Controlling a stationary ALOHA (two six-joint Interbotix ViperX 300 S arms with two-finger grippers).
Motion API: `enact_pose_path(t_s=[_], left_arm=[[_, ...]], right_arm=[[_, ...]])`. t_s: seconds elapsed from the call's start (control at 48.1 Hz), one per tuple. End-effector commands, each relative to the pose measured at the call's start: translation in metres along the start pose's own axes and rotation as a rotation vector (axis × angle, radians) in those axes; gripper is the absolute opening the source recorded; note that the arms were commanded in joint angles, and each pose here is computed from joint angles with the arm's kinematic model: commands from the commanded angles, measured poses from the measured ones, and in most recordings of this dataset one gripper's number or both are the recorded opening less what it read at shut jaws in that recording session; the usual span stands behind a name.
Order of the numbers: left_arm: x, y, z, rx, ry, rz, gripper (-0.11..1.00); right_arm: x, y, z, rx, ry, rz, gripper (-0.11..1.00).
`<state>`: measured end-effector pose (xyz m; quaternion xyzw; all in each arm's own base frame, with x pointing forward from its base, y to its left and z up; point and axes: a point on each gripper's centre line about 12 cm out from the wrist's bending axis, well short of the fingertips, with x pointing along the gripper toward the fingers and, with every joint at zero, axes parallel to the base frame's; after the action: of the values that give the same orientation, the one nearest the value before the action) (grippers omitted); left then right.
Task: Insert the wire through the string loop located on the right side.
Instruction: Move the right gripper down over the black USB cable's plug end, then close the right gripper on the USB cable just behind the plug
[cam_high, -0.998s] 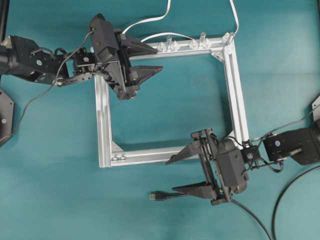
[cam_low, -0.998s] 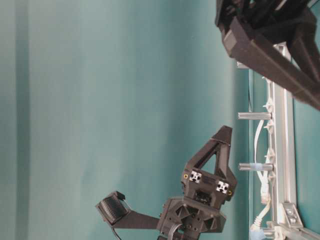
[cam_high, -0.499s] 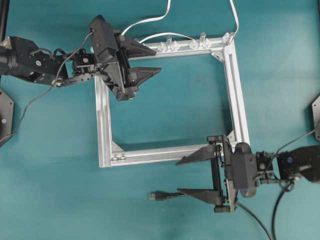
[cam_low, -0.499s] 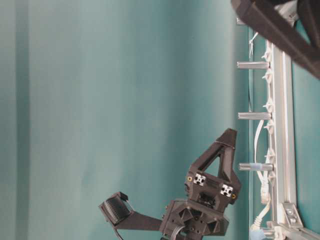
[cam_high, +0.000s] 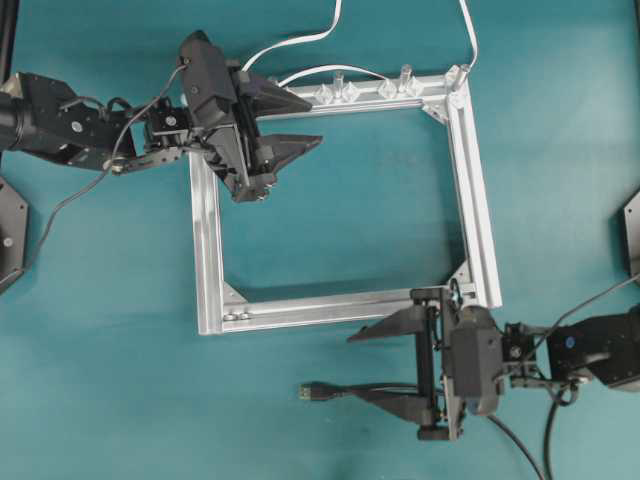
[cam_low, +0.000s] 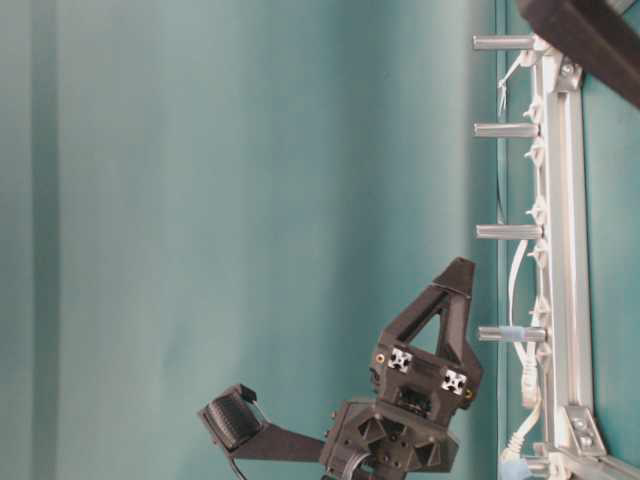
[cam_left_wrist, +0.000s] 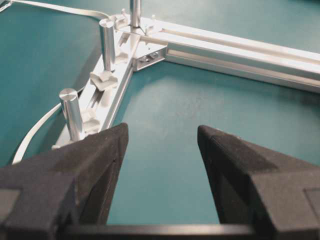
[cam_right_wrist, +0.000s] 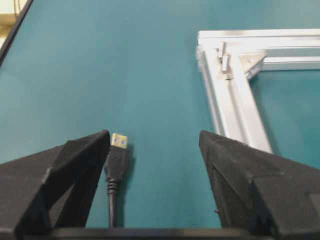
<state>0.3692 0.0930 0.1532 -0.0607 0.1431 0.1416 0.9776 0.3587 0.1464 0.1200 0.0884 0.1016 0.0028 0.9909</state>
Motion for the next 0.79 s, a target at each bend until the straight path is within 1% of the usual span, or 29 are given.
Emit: enact_pose_path(t_s=[0.0, 0.27, 0.582, 0.769], left_arm=[[-0.003, -0.003, 0.014, -0.003, -0.042, -0.009, 0.62], [-0.003, -0.004, 0.014, -0.002, -0.041, -0.011, 0.62], [-0.003, -0.004, 0.014, -0.003, -0.041, -0.013, 0.62], [-0.003, -0.005, 0.014, -0.001, -0.042, -0.015, 0.62]], right_arm=[[0.004, 0.009, 0.003, 0.006, -0.019, 0.016, 0.83], [0.014, 0.015, -0.024, -0.020, 0.034, 0.018, 0.82], [0.026, 0.018, -0.039, -0.030, 0.055, 0.012, 0.82], [0.028, 0.017, -0.046, -0.034, 0.080, 0.008, 0.82]])
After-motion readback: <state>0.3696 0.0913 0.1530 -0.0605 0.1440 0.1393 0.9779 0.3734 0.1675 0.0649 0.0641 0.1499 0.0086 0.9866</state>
